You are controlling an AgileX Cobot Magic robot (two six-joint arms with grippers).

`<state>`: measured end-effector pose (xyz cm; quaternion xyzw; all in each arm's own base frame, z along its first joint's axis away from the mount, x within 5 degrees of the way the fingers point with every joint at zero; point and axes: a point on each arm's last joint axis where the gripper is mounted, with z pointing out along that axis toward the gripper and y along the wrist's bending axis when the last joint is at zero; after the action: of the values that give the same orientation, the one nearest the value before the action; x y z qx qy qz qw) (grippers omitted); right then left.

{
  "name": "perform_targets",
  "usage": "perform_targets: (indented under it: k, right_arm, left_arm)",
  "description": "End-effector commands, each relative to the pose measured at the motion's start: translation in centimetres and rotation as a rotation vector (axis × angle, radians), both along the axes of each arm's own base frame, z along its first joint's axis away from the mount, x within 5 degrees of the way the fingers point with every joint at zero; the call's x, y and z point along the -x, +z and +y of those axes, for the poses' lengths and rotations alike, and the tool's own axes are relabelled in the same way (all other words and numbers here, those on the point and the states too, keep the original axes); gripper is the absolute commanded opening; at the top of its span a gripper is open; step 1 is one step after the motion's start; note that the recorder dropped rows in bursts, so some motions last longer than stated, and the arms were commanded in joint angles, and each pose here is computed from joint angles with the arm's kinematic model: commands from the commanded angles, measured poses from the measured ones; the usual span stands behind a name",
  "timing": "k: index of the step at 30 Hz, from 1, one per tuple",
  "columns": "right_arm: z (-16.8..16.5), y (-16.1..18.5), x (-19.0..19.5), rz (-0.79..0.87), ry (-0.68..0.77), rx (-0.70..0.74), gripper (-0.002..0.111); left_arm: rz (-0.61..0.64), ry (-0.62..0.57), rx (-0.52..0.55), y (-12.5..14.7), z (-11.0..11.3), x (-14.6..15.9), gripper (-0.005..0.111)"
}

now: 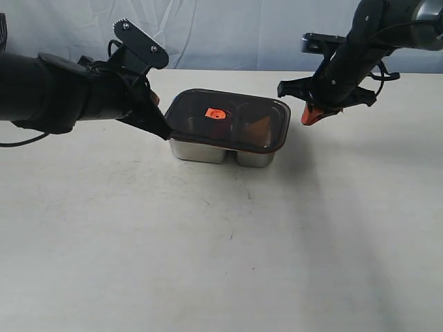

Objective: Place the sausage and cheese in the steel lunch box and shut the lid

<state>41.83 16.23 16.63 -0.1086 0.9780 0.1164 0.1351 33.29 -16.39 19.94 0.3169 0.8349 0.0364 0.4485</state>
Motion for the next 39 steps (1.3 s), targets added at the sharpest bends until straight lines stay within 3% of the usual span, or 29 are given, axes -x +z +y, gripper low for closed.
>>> perform_targets:
  k: [1,7,16,39]
  right_arm:
    - [0.1,-0.9,-0.8,0.012,-0.019,-0.012,-0.001]
    - [0.5,-0.7,-1.4,-0.034,-0.021,-0.051,-0.001]
    - [1.4,-0.7,-1.8,-0.017,0.002,-0.082,-0.001]
    - [1.9,-1.6,-2.6,-0.059,0.014,-0.113,-0.001]
  left_arm:
    - [-0.019,0.008,-0.017,0.2,0.2,-0.2,0.019]
    - [0.018,-0.091,0.0,-0.2,-0.6,0.2,0.019]
    - [0.097,-0.102,-0.027,-3.3,-1.1,-0.4,0.019]
    - [0.174,-0.151,0.075,-3.6,-2.0,0.2,0.019]
